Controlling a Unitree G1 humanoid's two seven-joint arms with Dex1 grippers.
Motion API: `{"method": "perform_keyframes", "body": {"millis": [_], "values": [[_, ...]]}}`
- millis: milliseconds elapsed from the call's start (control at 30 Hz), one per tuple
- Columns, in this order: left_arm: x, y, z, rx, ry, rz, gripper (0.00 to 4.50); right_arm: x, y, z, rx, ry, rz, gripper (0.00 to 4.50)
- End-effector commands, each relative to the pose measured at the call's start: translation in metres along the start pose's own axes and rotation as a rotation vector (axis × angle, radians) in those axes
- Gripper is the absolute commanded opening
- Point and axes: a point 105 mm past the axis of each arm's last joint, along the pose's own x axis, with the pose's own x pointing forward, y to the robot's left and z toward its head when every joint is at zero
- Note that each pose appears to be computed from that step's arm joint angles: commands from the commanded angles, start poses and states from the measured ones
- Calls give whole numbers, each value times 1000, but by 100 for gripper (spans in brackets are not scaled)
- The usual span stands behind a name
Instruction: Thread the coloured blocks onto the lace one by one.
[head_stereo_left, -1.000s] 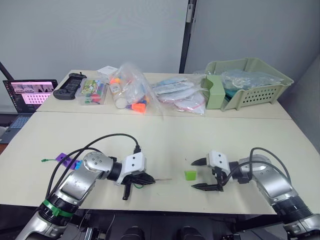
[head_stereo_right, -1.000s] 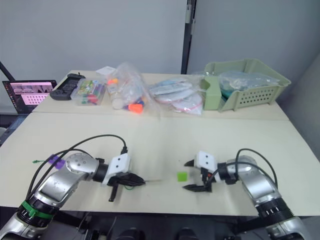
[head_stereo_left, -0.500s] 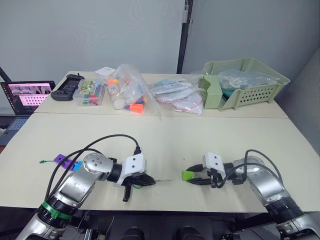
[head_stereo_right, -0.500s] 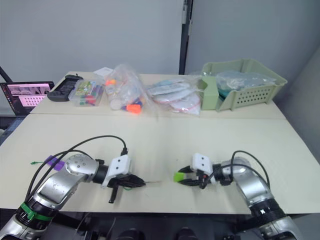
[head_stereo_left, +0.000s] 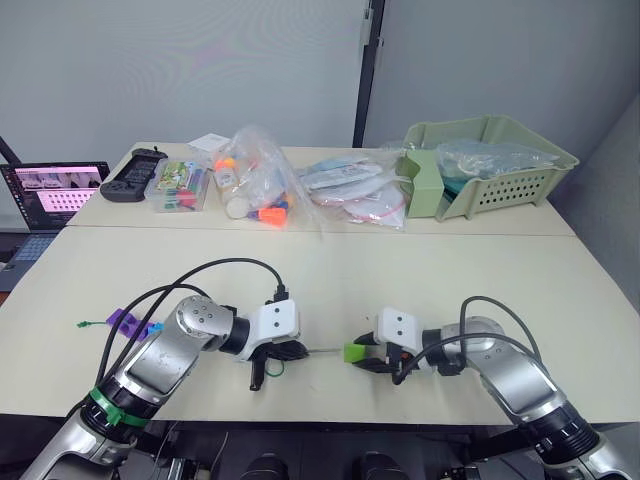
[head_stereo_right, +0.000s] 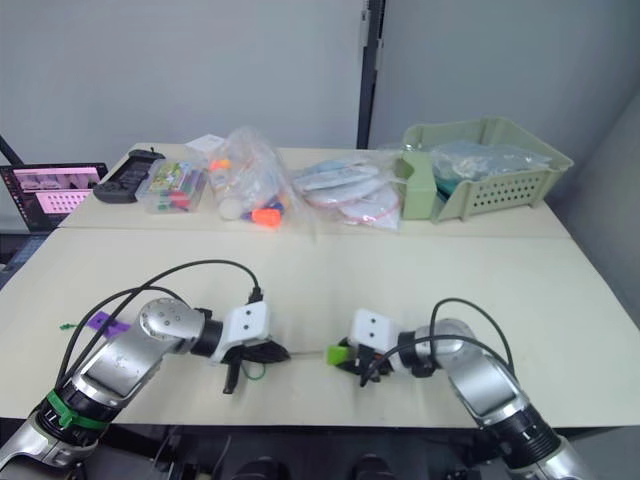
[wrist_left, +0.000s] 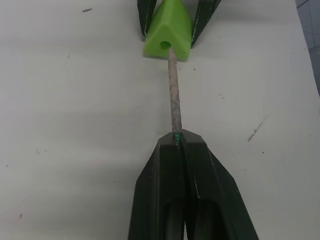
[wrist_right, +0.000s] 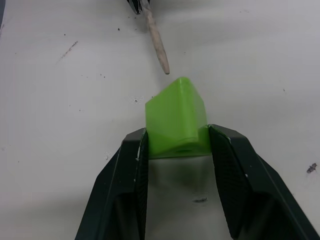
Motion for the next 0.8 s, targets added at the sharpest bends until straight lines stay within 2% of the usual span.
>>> {"method": "perform_keyframes", "body": {"millis": [33,500,800], "values": [[-2,-1,13,43,-3,2,0,5,9,-5,9,28,24,132],[4,-3,26,62,-20,-18,0,6,13,-2,-1,40,32,132],[30,-1,45,103,-64,-59,0,11,16,7,-3,33,33,132]]}}
